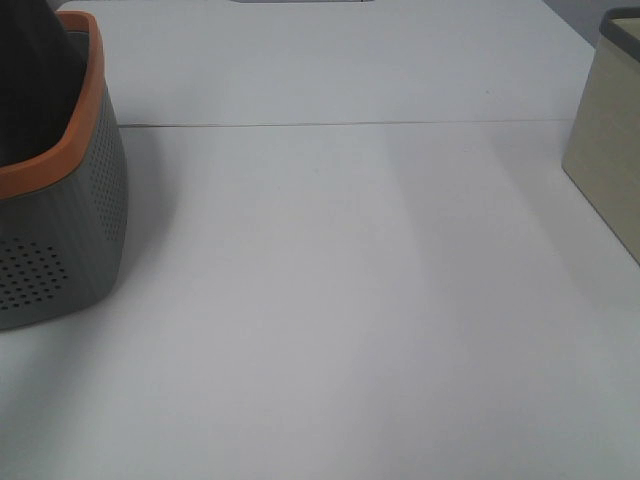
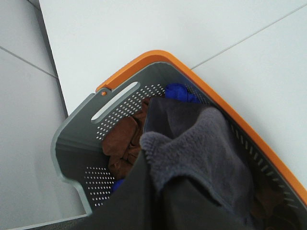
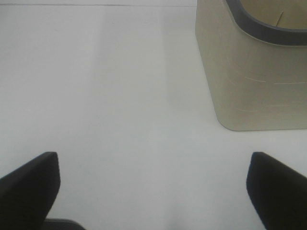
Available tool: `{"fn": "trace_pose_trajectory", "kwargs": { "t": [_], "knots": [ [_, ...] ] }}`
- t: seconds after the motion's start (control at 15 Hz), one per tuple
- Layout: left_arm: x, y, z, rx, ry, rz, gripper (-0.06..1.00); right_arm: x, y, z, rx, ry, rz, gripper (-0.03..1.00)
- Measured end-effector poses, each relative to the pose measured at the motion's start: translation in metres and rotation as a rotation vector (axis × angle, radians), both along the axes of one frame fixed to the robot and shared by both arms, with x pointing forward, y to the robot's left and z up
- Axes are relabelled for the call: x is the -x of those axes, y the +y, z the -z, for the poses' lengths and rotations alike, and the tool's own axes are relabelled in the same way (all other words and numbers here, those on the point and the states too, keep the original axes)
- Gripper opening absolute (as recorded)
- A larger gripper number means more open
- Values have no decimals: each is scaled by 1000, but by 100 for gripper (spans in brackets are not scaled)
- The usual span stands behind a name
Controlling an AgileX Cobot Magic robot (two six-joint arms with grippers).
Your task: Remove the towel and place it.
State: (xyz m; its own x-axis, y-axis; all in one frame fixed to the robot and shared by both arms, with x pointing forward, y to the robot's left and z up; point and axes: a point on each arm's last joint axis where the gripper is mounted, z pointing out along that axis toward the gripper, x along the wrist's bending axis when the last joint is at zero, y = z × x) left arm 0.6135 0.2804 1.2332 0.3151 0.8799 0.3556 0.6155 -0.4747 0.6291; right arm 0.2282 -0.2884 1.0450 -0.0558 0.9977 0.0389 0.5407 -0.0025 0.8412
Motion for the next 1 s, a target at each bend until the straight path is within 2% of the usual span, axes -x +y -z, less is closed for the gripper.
{"fn": "trace_pose_trajectory", "kwargs": {
  "t": [0.13,0.33,0.53,0.8,1.0],
  "knots": [
    [11,-3,-12,32,-31,19,0,0,0,0,0,0,0,96],
    [23,-10,-23,117,-55,63,0,0,0,0,0,0,0,96],
    [36,-17,-35,196,-81,110,0,-3,4,-2,-48,3,-30,96],
    [46,-43,-49,205,-119,194,0,-29,10,-18,-124,-1,-73,96],
    [61,-84,-71,220,-240,324,0,-54,14,-20,-130,54,-135,96]
  ]
}}
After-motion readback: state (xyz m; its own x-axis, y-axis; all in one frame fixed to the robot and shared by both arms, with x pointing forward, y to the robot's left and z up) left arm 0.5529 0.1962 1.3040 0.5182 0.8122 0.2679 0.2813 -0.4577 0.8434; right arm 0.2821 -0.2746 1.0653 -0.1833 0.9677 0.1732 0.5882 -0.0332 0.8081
